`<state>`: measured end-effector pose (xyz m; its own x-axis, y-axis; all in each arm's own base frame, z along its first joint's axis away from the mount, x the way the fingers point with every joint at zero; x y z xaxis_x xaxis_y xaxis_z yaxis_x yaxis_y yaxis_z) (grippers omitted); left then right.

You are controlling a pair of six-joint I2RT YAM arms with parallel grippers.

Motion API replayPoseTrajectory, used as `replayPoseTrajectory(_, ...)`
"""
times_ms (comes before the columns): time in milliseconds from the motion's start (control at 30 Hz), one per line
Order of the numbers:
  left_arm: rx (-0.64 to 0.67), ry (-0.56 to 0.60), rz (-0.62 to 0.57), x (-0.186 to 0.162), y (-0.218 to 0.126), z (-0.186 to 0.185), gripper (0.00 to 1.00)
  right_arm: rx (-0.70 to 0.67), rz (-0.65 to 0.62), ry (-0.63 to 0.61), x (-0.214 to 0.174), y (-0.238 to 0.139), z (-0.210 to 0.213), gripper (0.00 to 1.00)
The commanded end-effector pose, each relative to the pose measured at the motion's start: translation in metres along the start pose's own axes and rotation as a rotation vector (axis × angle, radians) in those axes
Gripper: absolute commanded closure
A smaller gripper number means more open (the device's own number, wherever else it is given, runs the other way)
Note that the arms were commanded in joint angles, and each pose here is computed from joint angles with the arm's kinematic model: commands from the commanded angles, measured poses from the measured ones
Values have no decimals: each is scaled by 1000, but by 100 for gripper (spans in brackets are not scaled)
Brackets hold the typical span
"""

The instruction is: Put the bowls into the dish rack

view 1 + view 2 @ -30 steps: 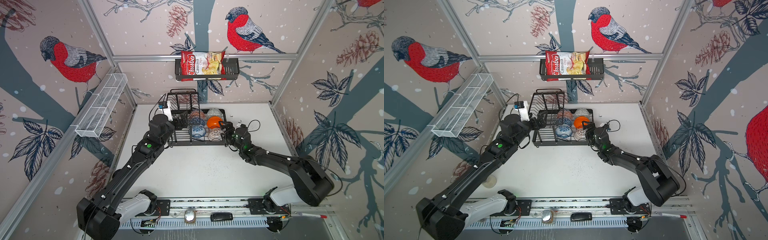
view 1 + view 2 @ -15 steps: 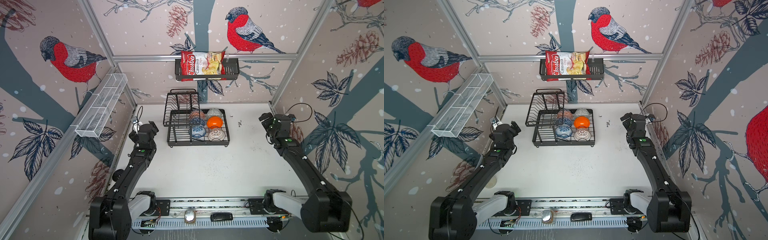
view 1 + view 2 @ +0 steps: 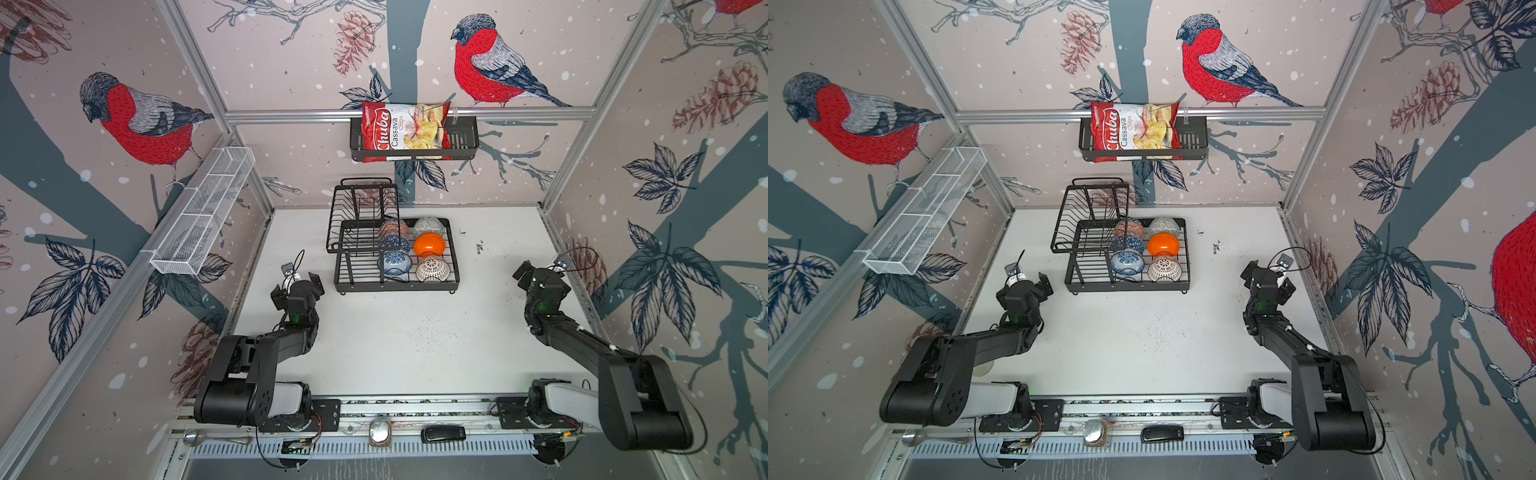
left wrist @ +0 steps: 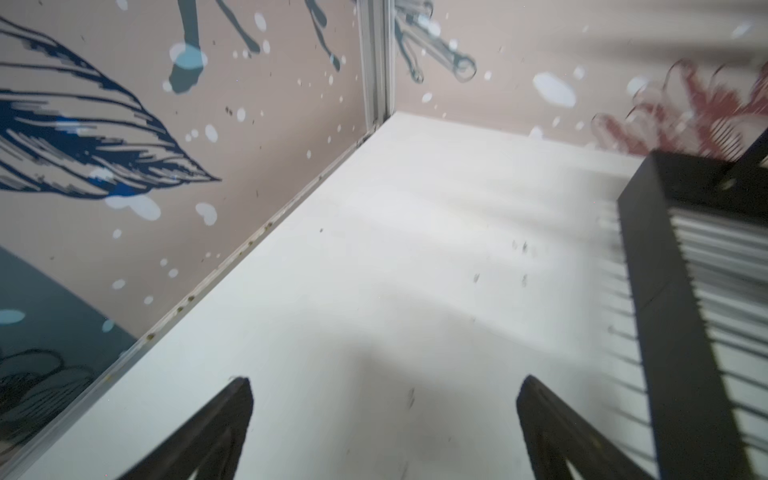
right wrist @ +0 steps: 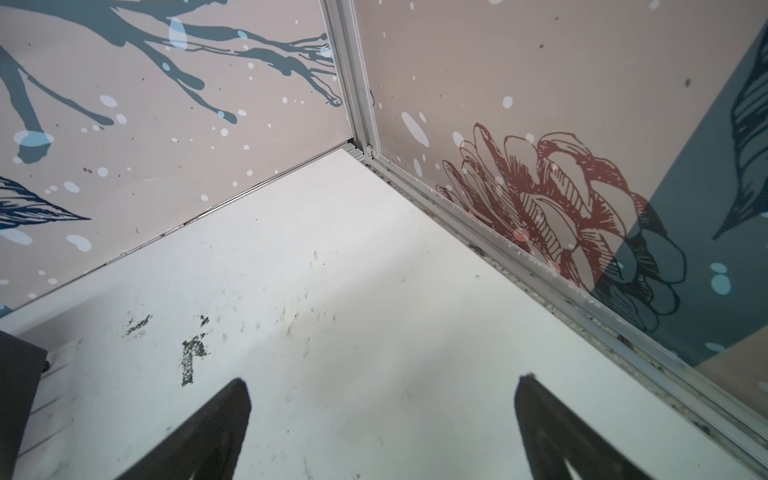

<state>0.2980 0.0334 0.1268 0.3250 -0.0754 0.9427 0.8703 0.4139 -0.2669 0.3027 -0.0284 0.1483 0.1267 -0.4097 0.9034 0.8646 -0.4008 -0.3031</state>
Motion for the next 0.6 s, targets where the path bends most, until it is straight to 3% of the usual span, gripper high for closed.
replayPoseTrajectory(0, -60, -34, -184, 25, -4, 0, 1, 75, -163, -66, 11, -7, 13, 0)
replayPoseTrajectory(133, -127, -23, -306, 13, -13, -5, 1, 135, -234, -67, 3, -20, 6, 0)
replayPoseTrajectory(233, -140, -7, -161, 11, 4, -12, 1, 175, -262, -50, -6, -24, -2, 0)
replayPoseTrajectory(333, -184, 29, -234, 15, 2, -17, 1, 170, -279, -59, -11, -21, -2, 0)
replayPoseTrajectory(467, -180, 36, -205, 15, 4, -20, 1, 134, -165, -82, -15, 1, 6, 0)
replayPoseTrajectory(567, -175, 43, -226, 15, 2, -20, 1, 159, -148, -66, -13, 5, 3, 0)
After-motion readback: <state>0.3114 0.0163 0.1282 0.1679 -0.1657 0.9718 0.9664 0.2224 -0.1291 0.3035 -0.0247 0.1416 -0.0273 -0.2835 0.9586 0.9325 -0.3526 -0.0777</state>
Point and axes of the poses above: each gripper's point midway between its finger pads, its own y axis out along the fingers, its own z axis along the line the jaws close on, x = y × z, the point moved 6 cm from there along -y, back along the fingers, and after that the axes turned 12 degrees about y, right-handed, at the moved point
